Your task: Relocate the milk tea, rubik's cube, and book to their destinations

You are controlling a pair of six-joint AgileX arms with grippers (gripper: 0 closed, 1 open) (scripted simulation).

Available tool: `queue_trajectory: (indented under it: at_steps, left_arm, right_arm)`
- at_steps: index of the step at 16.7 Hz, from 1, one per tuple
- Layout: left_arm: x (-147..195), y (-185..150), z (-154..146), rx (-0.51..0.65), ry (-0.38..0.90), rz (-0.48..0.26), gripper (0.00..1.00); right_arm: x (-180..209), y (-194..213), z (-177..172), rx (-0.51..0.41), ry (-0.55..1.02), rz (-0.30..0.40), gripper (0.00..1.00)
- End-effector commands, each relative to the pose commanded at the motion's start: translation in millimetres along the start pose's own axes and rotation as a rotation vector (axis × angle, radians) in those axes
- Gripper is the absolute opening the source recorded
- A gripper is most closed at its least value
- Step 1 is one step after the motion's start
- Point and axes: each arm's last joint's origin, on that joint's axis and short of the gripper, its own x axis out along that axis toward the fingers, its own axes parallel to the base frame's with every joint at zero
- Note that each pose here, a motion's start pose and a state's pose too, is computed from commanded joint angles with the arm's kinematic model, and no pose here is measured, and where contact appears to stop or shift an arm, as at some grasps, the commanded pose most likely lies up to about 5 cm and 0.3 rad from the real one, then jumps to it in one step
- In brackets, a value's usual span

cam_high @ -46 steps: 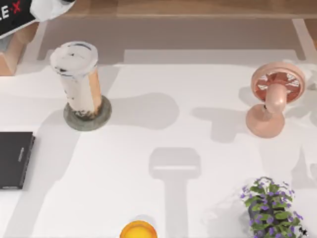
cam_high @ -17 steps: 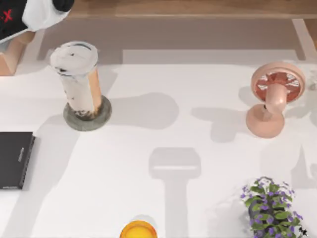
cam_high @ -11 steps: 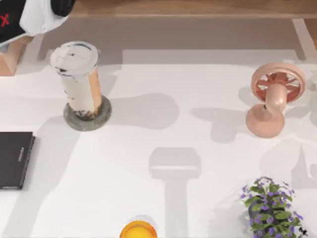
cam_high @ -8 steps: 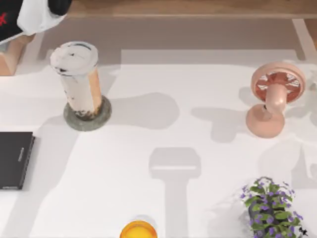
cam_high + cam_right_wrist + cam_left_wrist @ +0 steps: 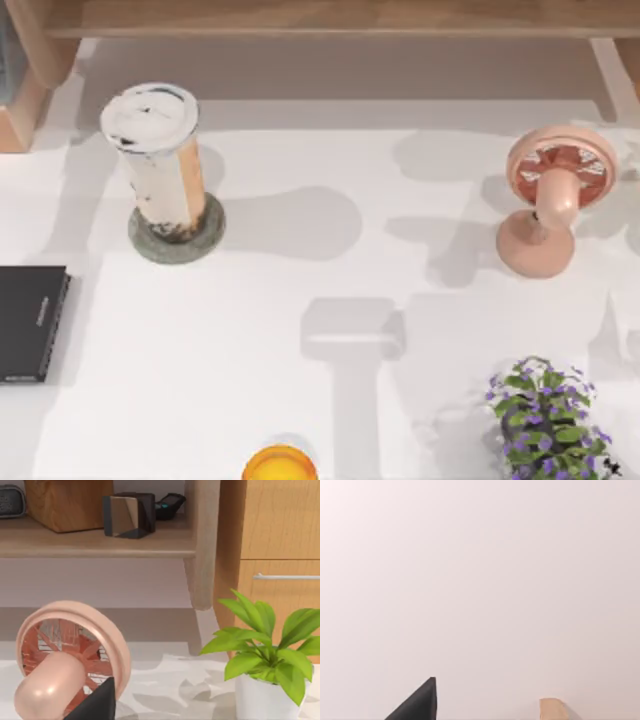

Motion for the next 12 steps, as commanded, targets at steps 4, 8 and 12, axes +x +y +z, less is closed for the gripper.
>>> queue_trajectory:
  at_steps: [4, 8, 12]
  left_arm:
    - [-2.3, 78.9, -12.7, 0.046, 0.061, 0.011, 1.0]
    - [-17.8, 122.6, -68.4, 0.026, 0.257, -0.048, 1.0]
    - [-38.7, 135.9, -126.0, -0.038, 0.45, -0.121, 1.0]
  right_arm:
    - [0.0, 0.0, 0.0, 0.0, 0.0, 0.0, 1.0]
    - [0.0, 0.0, 0.0, 0.0, 0.0, 0.0, 1.0]
    - [0.0, 0.0, 0.0, 0.0, 0.0, 0.0, 1.0]
